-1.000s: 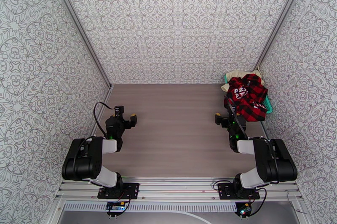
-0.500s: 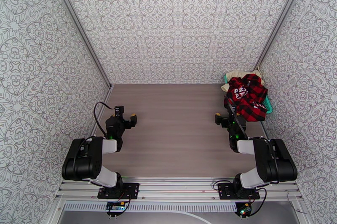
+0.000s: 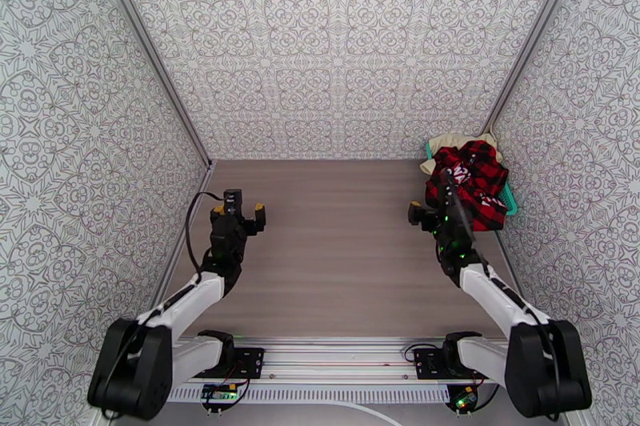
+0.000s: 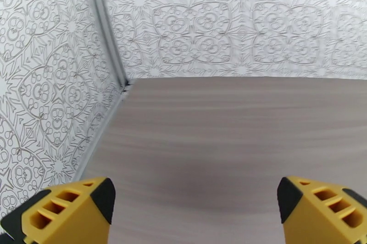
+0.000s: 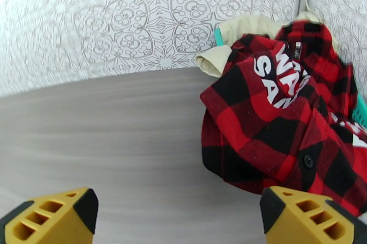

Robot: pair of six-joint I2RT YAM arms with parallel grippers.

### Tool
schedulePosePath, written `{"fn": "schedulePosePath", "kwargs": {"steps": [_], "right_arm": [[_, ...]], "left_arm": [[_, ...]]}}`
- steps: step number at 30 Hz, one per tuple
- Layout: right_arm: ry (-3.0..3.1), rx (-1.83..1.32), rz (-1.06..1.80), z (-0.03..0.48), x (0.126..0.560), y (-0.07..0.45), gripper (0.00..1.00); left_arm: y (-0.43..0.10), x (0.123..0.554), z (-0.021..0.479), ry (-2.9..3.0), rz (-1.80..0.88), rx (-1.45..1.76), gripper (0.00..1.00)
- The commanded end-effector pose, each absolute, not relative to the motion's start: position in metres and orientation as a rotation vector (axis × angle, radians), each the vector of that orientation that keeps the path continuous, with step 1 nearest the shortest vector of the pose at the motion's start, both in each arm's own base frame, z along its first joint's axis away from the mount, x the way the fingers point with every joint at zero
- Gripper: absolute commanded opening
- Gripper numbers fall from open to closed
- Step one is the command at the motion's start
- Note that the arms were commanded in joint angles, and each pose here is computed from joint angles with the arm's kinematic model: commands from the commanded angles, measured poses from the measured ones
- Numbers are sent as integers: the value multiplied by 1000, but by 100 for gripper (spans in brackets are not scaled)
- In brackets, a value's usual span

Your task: Fold and stack the mixed laundry pile

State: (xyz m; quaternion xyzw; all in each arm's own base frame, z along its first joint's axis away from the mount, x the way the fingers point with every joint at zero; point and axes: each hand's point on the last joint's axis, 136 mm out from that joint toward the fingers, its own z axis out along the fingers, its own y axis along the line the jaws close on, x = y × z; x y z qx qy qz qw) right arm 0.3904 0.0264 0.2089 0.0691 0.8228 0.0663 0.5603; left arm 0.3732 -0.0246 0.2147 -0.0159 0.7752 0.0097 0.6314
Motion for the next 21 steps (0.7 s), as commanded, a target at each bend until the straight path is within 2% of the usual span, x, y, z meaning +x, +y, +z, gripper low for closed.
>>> {"fn": "schedulePosePath", "kwargs": {"steps": [1, 6, 10, 17, 21], "right_arm": [[2165, 241, 300, 201, 381, 42, 99], [2234, 430, 167, 239, 403, -9, 99], [2270, 601, 82, 244, 419, -69, 99], [2477, 647, -91, 190, 431, -112, 98], [2555, 640, -85, 160, 438, -113, 98]], "left_arm": [[-87, 353, 220, 1842, -416, 126, 94], [-170, 318, 261, 1760, -801, 436, 85], [-212, 291, 276, 1690, -969, 635, 84], [-241, 274, 268, 1666, -1086, 798, 84], [-247, 275, 264, 1670, -1117, 817, 83]]}}
